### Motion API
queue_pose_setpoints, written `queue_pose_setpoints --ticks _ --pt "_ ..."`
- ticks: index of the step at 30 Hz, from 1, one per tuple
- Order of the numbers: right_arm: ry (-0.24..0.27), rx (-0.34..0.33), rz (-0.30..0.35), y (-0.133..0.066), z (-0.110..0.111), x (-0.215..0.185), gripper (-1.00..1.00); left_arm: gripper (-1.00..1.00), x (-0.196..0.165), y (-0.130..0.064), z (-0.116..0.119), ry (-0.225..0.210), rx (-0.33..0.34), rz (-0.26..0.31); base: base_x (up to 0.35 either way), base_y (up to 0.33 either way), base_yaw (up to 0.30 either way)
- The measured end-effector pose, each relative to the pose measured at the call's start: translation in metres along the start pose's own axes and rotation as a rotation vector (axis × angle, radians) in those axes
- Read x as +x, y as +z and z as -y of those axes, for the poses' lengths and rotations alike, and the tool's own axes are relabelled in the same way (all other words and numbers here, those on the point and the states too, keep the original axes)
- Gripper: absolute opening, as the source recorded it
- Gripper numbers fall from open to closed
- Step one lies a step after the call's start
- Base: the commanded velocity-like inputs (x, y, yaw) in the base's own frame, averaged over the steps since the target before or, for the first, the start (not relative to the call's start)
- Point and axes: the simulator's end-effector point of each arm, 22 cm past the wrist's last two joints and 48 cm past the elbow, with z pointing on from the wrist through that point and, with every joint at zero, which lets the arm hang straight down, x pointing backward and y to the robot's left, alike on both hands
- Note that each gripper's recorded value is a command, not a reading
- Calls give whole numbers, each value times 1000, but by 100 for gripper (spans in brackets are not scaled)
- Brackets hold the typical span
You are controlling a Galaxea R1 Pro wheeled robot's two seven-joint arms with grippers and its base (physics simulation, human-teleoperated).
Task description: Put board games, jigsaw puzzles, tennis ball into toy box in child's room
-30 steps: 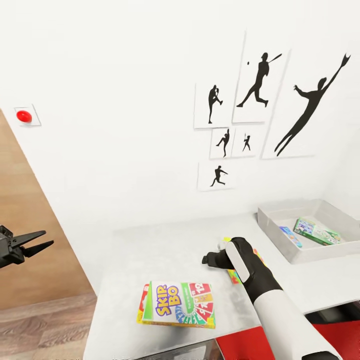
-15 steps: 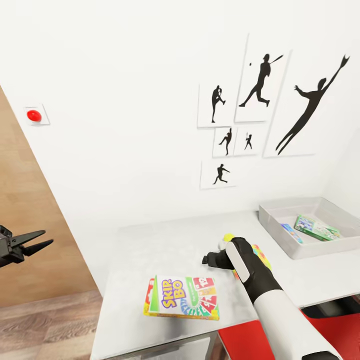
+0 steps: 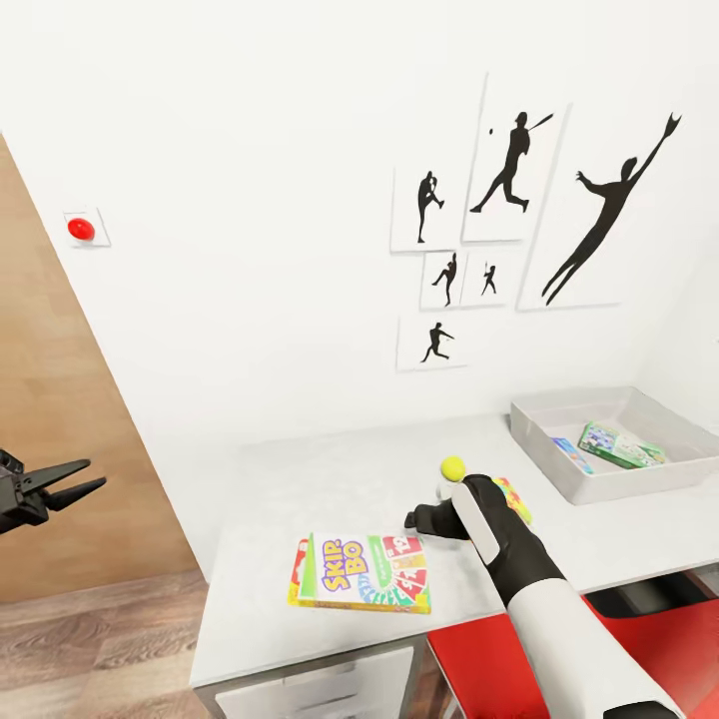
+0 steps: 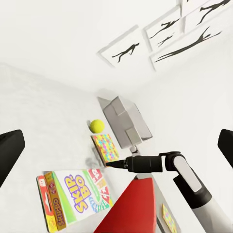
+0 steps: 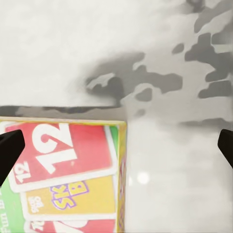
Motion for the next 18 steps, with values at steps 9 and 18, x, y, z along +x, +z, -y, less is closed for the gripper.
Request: queue_pose_setpoints --ticks 9,18 --pt "9 -13 1 1 -1 0 100 100 0 0 0 0 -1 -1 -2 -1 0" --pt "30 -99 -14 9 -5 8 100 100 0 0 0 0 -2 -1 0 0 0"
